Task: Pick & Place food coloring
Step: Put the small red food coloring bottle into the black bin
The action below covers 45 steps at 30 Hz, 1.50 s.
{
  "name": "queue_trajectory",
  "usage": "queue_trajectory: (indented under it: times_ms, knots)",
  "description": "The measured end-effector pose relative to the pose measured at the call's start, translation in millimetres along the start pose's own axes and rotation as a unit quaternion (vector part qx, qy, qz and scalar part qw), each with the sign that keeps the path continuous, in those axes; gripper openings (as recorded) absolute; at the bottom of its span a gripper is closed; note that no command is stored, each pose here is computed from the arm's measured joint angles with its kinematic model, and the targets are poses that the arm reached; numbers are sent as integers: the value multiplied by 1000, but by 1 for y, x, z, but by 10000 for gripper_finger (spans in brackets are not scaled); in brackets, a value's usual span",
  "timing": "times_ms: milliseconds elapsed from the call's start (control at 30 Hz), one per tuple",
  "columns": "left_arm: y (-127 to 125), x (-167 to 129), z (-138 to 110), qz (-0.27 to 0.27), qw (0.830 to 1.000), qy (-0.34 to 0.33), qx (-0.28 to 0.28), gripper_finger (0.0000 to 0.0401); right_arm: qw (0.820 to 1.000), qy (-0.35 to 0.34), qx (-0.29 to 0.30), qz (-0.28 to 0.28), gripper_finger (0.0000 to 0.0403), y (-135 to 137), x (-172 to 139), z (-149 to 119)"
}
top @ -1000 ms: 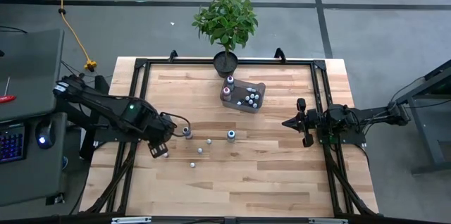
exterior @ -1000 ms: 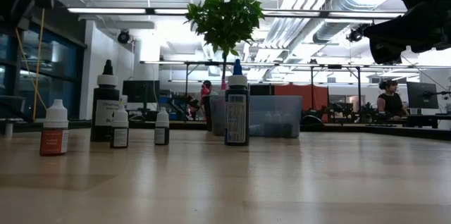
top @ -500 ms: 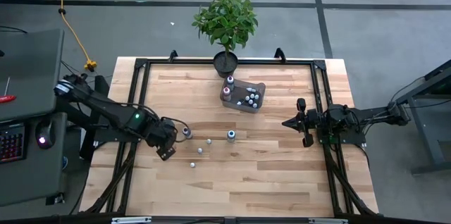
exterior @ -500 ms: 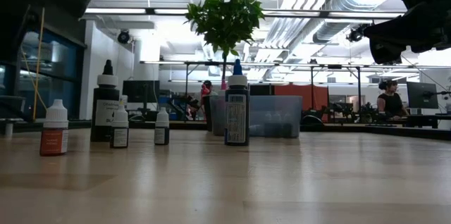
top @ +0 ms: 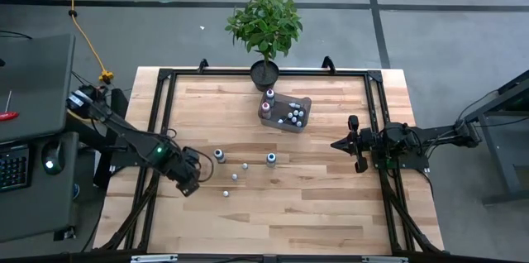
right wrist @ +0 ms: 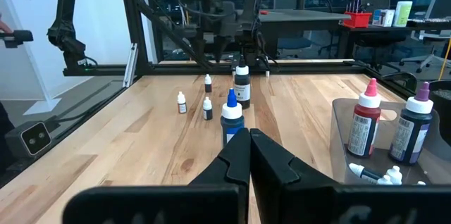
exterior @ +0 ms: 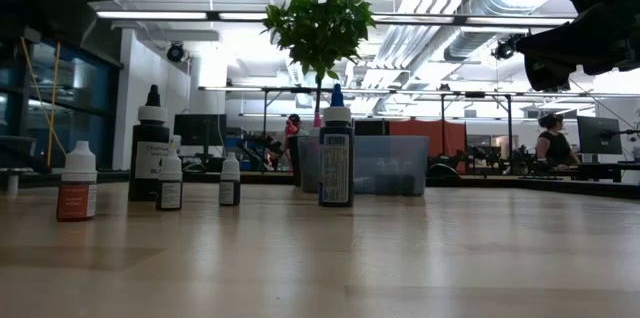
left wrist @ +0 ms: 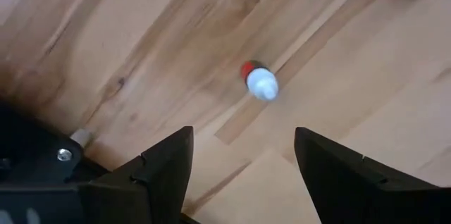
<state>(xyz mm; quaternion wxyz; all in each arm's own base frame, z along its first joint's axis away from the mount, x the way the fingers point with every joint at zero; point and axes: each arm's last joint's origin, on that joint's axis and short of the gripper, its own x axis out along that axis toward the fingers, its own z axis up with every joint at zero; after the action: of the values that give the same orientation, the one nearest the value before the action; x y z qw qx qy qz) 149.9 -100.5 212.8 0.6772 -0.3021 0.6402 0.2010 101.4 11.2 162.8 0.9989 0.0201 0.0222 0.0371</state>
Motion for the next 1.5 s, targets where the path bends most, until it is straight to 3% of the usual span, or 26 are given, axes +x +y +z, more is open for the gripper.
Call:
queue_trajectory:
  times_ms: [167,400,767,1500]
  knots:
    - [-7,12,-3,3,999,-22,25,240,1000,0,0,0,1,0,0,0]
    - [-15,25,-8,25,993,-35,110,240,1000,0,0,0,1,0,0,0]
    - [-21,28,-7,24,970,-53,234,240,1000,0,0,0,2,0,0,0]
    - [-17,28,7,37,965,-62,251,240,1000,0,0,0,2,0,0,0]
